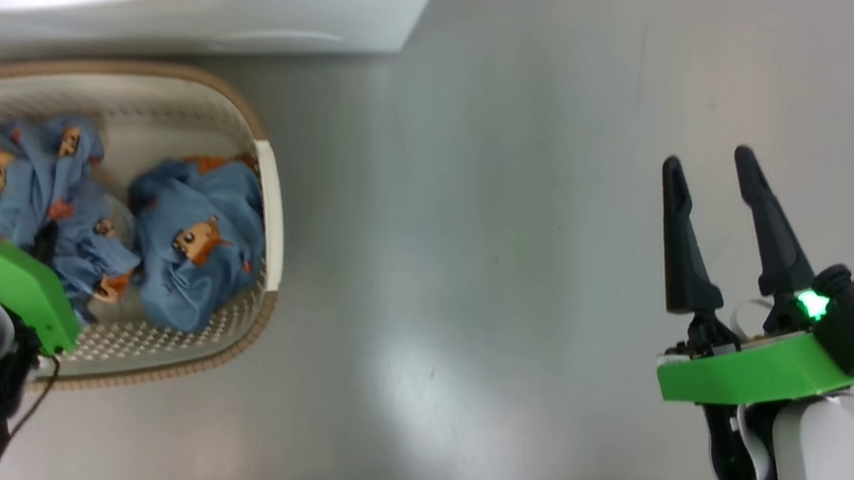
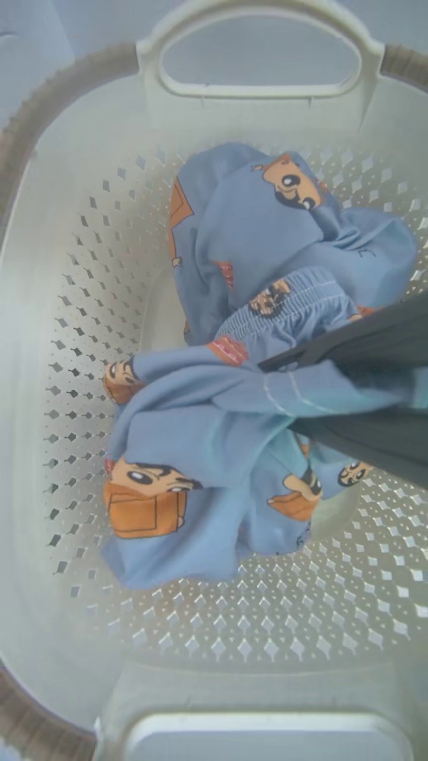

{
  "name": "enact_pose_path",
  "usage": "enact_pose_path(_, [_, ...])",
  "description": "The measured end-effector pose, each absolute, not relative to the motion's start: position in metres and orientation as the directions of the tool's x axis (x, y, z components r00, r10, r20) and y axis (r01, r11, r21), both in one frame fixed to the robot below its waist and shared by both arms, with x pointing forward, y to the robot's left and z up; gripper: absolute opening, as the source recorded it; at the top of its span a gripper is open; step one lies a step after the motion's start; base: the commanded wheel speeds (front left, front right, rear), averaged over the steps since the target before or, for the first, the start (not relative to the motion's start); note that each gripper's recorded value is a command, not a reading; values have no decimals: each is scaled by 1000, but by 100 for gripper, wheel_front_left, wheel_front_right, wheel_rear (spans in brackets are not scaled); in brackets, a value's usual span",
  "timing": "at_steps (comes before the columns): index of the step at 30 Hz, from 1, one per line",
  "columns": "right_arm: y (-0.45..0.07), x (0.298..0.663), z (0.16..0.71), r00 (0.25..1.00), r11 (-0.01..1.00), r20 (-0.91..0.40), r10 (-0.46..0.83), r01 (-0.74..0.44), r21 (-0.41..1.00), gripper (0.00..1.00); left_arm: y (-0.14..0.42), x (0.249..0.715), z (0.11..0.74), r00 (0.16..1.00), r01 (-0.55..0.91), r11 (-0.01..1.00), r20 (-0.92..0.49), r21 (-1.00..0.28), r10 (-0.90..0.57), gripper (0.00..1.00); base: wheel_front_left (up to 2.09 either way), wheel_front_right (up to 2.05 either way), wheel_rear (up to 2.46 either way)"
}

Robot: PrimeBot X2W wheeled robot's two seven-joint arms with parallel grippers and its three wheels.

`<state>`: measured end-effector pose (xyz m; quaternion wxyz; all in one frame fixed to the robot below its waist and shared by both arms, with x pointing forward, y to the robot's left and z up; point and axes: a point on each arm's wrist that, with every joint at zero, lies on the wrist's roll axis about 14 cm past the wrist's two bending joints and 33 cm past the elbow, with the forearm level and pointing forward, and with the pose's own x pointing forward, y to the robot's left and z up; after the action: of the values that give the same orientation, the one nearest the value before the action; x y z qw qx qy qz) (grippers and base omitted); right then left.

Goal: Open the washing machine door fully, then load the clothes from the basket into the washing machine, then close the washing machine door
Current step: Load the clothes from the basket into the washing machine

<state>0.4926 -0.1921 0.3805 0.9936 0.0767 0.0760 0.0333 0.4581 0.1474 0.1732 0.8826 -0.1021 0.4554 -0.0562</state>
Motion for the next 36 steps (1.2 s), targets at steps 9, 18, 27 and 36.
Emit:
enact_pose_path(9, [-195, 465, 408, 990, 985, -124, 62, -41, 169, 100, 151, 459, 233, 693, -10, 960, -695, -279, -195, 0, 0, 0, 0])
enact_pose_path(18, [-199, 429, 427, 992, 982, -117, 45, -23, 186, 100, 162, 445, 287, 787, 2, 959, -591, -284, -177, 0, 0, 0, 0])
enact_pose_path(27, [-201, 391, 447, 995, 981, -90, 37, -20, 192, 100, 177, 422, 348, 892, 11, 961, -433, -275, -134, 0, 0, 0, 0])
enact_pose_path(36, [-202, 362, 462, 997, 982, -58, 41, -29, 189, 100, 184, 398, 408, 965, 31, 967, -245, -255, -96, 0, 0, 0, 0])
